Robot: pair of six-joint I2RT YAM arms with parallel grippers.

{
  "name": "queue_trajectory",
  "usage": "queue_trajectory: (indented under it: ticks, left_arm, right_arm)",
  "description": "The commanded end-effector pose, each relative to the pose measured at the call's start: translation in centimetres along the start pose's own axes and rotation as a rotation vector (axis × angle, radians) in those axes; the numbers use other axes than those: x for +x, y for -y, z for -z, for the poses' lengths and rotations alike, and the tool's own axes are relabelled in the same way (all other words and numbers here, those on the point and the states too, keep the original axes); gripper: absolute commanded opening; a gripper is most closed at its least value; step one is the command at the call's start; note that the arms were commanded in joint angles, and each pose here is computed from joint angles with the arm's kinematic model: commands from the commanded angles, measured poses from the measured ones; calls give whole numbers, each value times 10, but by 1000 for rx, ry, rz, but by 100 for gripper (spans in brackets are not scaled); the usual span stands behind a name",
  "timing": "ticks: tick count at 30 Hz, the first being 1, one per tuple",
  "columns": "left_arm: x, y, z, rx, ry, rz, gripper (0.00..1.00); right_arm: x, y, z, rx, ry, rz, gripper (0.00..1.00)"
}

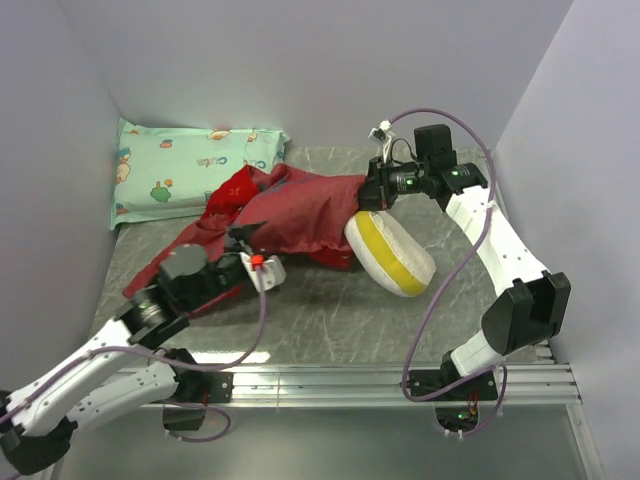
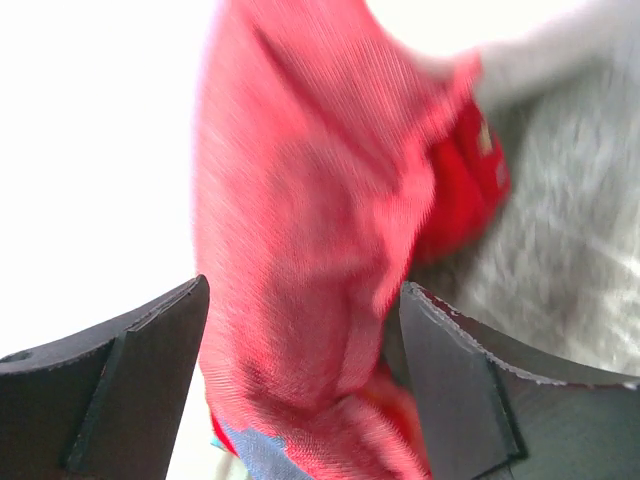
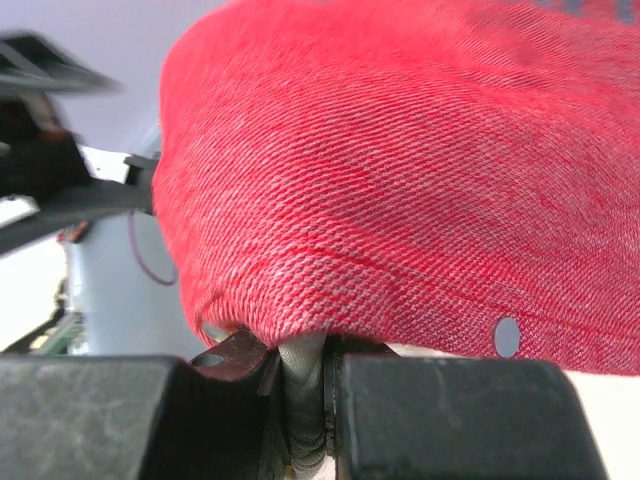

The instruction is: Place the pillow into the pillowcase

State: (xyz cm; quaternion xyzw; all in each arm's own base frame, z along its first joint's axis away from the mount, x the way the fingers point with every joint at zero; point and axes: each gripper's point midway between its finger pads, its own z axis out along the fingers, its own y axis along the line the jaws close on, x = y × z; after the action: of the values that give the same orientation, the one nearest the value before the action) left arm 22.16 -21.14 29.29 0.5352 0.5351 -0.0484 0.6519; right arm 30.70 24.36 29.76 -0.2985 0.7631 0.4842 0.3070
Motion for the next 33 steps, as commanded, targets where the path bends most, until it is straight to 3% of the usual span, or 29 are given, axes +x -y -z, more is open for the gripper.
queue_trajectory:
  ticks: [1,8,12,14,22,26,29,32,33]
  left_arm:
    - [-39,-16,30,16,80,24,84]
    - [-45,17,2,215,80,40,86]
    - [-26,22,-26,176,67,-73,84]
    - [-28,22,-34,151,121,-150,83]
    - [-25,38,-64,171,178,-241,72]
    - [-29,45,-80,176,211,-260,56]
    - [-31,61,-88,240,222,-250,36]
    - [-32,70,-89,269,238,-265,26]
    - [-34,73,-89,285,246,-263,8]
  right_arm:
    - [-23,-45,8,-160,74,97,0]
    - [-15,-50,6,-203,64,45,0]
    - [-11,-57,9,-234,53,35,0]
    - [-8,-59,9,-252,46,20,0]
    - [-1,-66,11,-299,29,-15,0]
    - [-1,-68,10,-319,27,-39,0]
    - [-4,-68,10,-332,37,-55,0]
    - [-8,-70,9,-343,51,-65,0]
    - [-9,-69,9,-341,61,-52,0]
